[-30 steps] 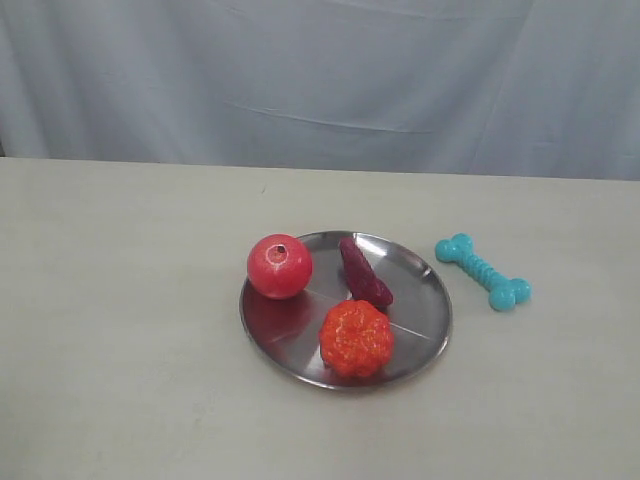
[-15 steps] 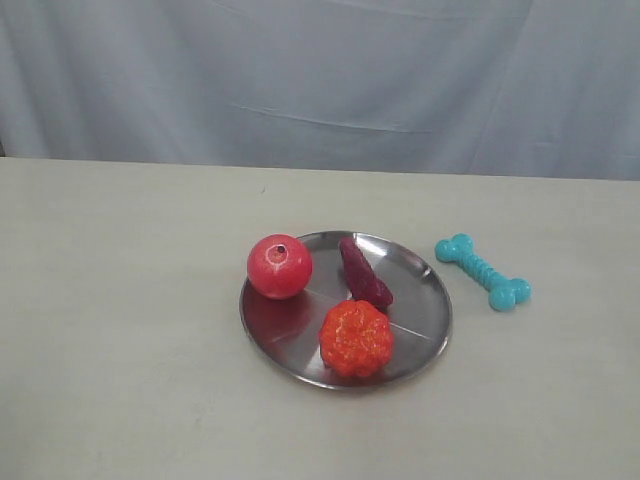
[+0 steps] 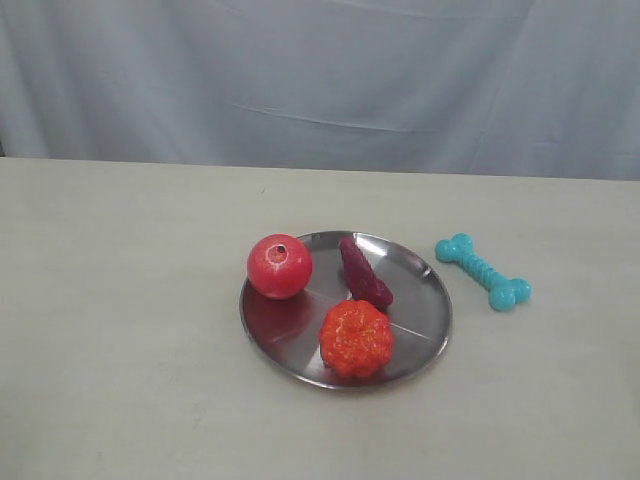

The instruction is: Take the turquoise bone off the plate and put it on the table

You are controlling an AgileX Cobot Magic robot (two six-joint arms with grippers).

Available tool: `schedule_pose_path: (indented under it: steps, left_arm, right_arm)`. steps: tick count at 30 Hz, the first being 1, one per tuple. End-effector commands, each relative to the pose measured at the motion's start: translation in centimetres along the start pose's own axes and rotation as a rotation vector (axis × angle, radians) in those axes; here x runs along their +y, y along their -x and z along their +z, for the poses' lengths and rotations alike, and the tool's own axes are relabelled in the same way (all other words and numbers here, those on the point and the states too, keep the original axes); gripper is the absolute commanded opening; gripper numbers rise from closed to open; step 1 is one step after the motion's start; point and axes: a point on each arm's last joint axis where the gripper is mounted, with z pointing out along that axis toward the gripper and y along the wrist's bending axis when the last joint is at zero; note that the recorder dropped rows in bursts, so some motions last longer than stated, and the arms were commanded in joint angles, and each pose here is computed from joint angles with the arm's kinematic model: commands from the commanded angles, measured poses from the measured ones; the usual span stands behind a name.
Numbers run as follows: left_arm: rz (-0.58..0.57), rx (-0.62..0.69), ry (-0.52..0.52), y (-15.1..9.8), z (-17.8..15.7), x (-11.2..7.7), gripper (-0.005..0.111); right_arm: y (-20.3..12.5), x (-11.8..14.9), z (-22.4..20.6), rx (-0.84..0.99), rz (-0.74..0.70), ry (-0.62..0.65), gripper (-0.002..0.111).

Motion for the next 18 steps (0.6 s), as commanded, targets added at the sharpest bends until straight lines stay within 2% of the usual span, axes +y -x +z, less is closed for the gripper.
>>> schedule_pose_path:
  steps: [1,18]
  left_arm:
    - [-0.009,-0.004,0.003,0.0,0.0,0.0,0.000]
    - [-0.009,-0.004,0.003,0.0,0.0,0.0,0.000]
  right_arm:
    - [0.0,-0.1,0.0,-0.016,0.005,-0.005,-0.001]
    - [-3.4,-1.2,-0.2,0.266,-0.363,-0.020,-0.001]
